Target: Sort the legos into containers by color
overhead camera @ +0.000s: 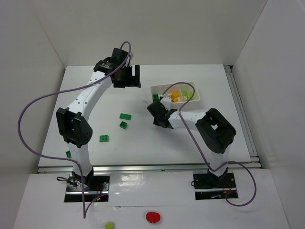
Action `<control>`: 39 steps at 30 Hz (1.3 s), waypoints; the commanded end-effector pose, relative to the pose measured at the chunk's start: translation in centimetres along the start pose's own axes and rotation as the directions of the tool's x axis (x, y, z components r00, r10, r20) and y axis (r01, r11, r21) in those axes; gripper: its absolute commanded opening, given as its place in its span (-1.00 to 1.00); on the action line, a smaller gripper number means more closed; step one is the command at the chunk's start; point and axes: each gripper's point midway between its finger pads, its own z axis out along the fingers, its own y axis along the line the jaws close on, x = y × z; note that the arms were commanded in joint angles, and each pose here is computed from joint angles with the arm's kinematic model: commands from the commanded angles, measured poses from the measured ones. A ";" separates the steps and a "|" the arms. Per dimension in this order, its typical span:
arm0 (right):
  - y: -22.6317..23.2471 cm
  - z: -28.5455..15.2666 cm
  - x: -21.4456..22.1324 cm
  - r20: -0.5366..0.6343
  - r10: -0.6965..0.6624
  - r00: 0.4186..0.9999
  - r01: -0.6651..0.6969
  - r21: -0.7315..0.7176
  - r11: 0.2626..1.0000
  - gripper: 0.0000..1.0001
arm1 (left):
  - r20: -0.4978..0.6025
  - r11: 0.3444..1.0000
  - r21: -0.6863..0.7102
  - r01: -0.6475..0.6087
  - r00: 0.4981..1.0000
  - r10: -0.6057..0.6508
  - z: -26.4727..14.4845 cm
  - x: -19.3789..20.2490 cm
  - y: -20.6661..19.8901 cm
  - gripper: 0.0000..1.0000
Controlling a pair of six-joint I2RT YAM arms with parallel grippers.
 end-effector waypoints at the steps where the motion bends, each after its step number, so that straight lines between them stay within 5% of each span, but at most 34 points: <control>1: -1.7 -2.5 -0.7 0.022 -0.027 0.999 0.026 0.029 0.999 -0.35 | 0.027 1.000 -0.004 0.007 1.000 -0.007 -0.6 -0.6 0.2 0.91; 6: -2.1 -4.6 -0.7 0.025 -0.031 0.999 0.031 -0.008 0.999 -0.29 | 0.027 1.000 -0.004 0.007 1.000 -0.007 -0.6 -0.6 0.2 0.89; 8: -2.4 -4.6 -0.5 0.015 -0.023 1.000 0.023 0.001 1.000 -0.06 | 0.027 1.000 -0.004 0.007 1.000 -0.007 -0.6 -0.6 0.2 0.89; 10: -1.8 -4.7 -1.0 0.029 -0.003 1.000 0.004 -0.014 1.000 0.41 | 0.027 1.000 -0.004 0.007 1.000 -0.007 -0.6 -0.6 0.2 0.89; 13: -0.2 -3.6 -1.8 0.045 0.010 0.999 -0.008 -0.031 0.999 0.66 | 0.027 1.000 -0.004 0.007 1.000 -0.007 -0.6 -0.6 0.2 0.89; 20: 1.0 -0.4 -2.7 0.080 0.035 0.996 -0.039 0.055 0.998 0.74 | 0.024 1.000 -0.027 0.008 1.000 -0.007 -0.9 0.0 0.8 0.89; 28: -0.4 1.3 -2.2 0.074 0.032 0.997 -0.044 0.164 0.985 0.52 | 0.007 0.999 -0.043 0.008 1.000 -0.008 -0.2 0.7 1.2 0.89; 34: -3.1 0.1 -1.2 0.081 0.038 0.996 -0.055 0.214 0.975 -0.23 | 0.007 0.999 -0.043 -0.001 1.000 0.001 -0.2 0.7 1.2 0.89; 39: -4.9 -2.1 -0.1 0.045 0.024 0.999 -0.032 0.191 0.981 -0.47 | 0.007 0.999 -0.043 -0.001 1.000 0.001 -0.2 0.7 1.2 0.89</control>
